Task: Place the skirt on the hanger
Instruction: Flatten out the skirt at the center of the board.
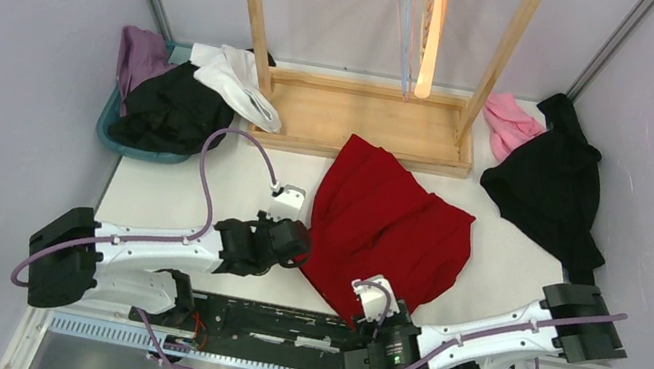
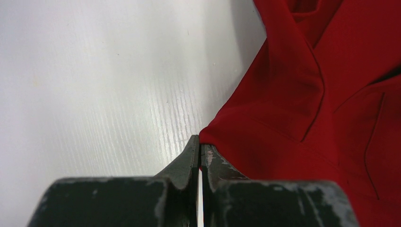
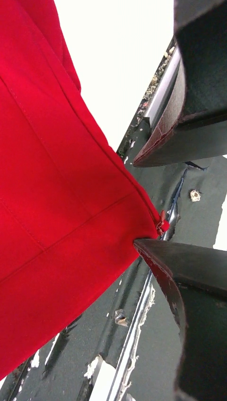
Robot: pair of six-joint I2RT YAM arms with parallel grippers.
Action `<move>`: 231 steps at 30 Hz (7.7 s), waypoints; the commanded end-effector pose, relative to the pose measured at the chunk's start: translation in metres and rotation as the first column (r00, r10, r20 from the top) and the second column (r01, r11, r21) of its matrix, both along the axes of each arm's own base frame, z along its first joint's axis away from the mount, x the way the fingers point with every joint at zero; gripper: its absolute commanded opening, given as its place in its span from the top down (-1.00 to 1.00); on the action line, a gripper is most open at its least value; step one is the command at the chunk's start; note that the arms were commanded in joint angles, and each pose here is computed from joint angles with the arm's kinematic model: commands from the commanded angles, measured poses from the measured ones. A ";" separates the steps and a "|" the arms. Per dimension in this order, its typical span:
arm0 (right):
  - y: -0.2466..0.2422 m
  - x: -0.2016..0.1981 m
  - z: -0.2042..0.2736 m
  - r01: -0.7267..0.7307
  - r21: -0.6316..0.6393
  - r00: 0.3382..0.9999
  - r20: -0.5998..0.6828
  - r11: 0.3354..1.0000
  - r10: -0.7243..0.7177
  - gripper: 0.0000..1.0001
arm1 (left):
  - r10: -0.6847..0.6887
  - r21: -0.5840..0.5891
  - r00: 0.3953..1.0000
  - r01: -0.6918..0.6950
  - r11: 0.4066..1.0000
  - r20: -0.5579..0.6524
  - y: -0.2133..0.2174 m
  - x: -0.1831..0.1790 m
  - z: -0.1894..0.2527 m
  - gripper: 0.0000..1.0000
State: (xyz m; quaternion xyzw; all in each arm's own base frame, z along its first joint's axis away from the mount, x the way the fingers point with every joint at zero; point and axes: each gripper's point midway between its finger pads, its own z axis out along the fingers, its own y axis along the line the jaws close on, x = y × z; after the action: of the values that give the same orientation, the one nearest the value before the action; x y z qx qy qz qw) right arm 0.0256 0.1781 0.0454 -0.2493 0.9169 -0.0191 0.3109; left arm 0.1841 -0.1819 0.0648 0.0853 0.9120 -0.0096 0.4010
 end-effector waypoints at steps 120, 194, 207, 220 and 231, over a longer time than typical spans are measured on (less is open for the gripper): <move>-0.039 0.244 0.350 0.115 0.315 0.887 0.395 0.942 -0.241 0.98 | -0.055 -0.417 0.927 0.219 0.882 0.370 -0.058 0.143 0.383 0.93; -0.049 0.308 0.165 0.239 0.477 0.932 0.133 0.846 -0.338 0.97 | 0.206 -0.591 0.896 0.075 0.803 0.393 0.031 0.190 0.253 0.93; -0.051 0.208 0.084 0.308 0.391 0.949 -0.060 0.867 -0.310 0.97 | 0.135 -0.505 0.990 -0.090 0.859 0.052 0.007 0.087 0.120 0.93; -0.028 0.160 0.055 0.295 0.329 0.952 -0.180 0.897 -0.247 0.97 | 0.080 -0.506 0.992 -0.120 0.854 -0.100 0.017 0.019 0.076 0.93; -0.026 0.126 0.051 0.266 0.310 0.954 -0.219 0.913 -0.203 0.30 | 0.036 -0.526 0.986 -0.118 0.843 -0.165 0.013 -0.007 0.071 -0.17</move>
State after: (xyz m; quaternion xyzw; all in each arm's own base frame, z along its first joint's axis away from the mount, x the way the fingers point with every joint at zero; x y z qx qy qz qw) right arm 0.1582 0.1582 0.0838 -0.0912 0.9578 0.1208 0.2443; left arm 0.1826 -0.1617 0.1166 -0.0503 0.9134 -0.2179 0.3402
